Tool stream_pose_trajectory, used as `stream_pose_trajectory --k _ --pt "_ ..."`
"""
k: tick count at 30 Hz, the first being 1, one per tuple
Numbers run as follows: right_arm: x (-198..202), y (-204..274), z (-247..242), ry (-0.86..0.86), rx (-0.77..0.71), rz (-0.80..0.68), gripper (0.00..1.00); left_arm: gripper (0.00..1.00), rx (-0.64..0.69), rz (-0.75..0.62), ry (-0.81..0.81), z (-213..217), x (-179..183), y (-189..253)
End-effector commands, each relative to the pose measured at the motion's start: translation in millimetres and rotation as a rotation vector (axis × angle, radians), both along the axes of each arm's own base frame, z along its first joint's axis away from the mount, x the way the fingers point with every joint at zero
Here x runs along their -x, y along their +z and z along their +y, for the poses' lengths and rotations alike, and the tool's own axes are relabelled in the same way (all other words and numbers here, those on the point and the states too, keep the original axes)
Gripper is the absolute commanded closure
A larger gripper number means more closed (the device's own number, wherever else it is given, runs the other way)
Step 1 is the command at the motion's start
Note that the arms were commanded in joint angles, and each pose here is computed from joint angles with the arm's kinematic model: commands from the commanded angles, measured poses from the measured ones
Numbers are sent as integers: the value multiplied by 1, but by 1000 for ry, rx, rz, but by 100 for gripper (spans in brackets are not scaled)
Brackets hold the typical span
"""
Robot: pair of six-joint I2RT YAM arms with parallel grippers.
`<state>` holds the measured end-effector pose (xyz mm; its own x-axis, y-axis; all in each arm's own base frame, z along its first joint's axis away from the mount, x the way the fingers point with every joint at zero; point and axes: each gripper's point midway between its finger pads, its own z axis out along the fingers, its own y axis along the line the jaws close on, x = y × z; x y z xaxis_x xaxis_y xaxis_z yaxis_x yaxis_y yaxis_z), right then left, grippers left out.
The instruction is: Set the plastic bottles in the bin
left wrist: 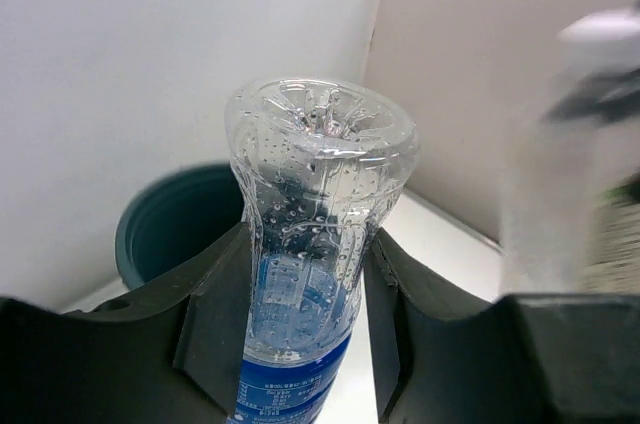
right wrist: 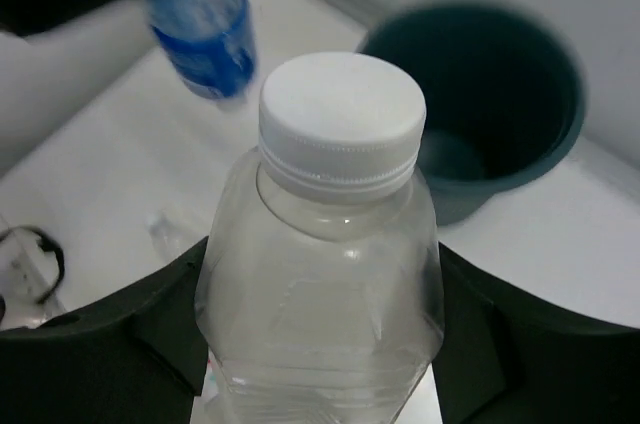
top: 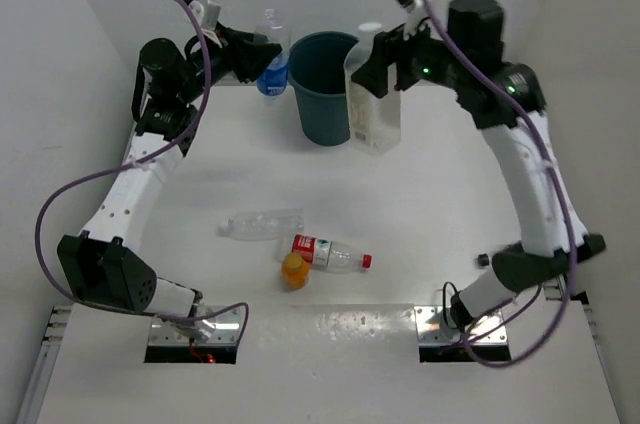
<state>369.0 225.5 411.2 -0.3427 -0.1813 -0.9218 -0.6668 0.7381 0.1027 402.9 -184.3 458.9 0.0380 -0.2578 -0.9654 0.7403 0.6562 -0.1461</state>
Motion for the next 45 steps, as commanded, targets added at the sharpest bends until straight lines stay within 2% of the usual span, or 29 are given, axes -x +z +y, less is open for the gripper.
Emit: stream_pose_trajectory --k 1,2,3,4,5,9,16,20,23,28,31,32,34,36,38,39,40,41,43,44,45 --pt "16 90 14 71 -214 -295 100 100 74 -210 -43 -10 0 55" --pt "6 67 16 62 -203 -274 100 100 84 -220 -58 -16 -2 59" --pt "-1 101 8 38 -258 -418 100 100 87 -227 -67 -21 -7 61" --pt "-9 103 4 22 -267 -441 100 98 109 -199 -79 -26 -24 53" --pt "-21 90 -1 -8 -288 -410 100 98 129 -220 -88 -27 -27 62" --pt "-73 100 -19 -66 -409 -536 100 98 177 -248 -78 -39 -64 55" --pt "-146 59 -23 -163 -398 -615 100 98 213 -267 -94 -59 -93 45" --pt "-168 38 -22 -180 -416 -662 100 98 209 -230 -81 -69 -116 21" --pt "-187 16 -16 -182 -411 -620 100 98 195 -230 -82 -75 -123 11" --pt "-195 -5 -7 -161 -392 -587 100 98 184 -191 -68 -74 -142 -18" --pt "-195 -27 0 -122 -355 -550 92 98 178 -132 -58 -70 -150 -46" --pt "-194 -34 4 -109 -344 -542 90 92 177 -130 -57 -70 -150 -51" --pt "-191 -49 8 -76 -315 -531 86 88 172 -100 -59 -67 -152 -66" --pt "-189 -59 11 -57 -300 -515 83 79 176 -76 -61 -67 -154 -78" --pt "-184 -61 16 -15 -296 -507 65 69 168 -65 -61 -64 -156 -84" --pt "-183 -65 18 3 -289 -497 47 64 161 -47 -68 -65 -157 -92" --pt "-181 -62 19 15 -293 -494 37 58 161 -47 -59 -60 -159 -92" --pt "-181 -62 19 16 -295 -490 28 41 153 -50 -55 -60 -160 -91" --pt "-178 -54 22 33 -299 -489 9 15 145 -49 -41 -54 -165 -83" --pt "-178 -50 22 32 -298 -488 5 0 147 -59 -42 -54 -163 -74" --pt "-181 -55 22 29 -292 -470 1 0 151 -63 -22 -46 -167 -68"
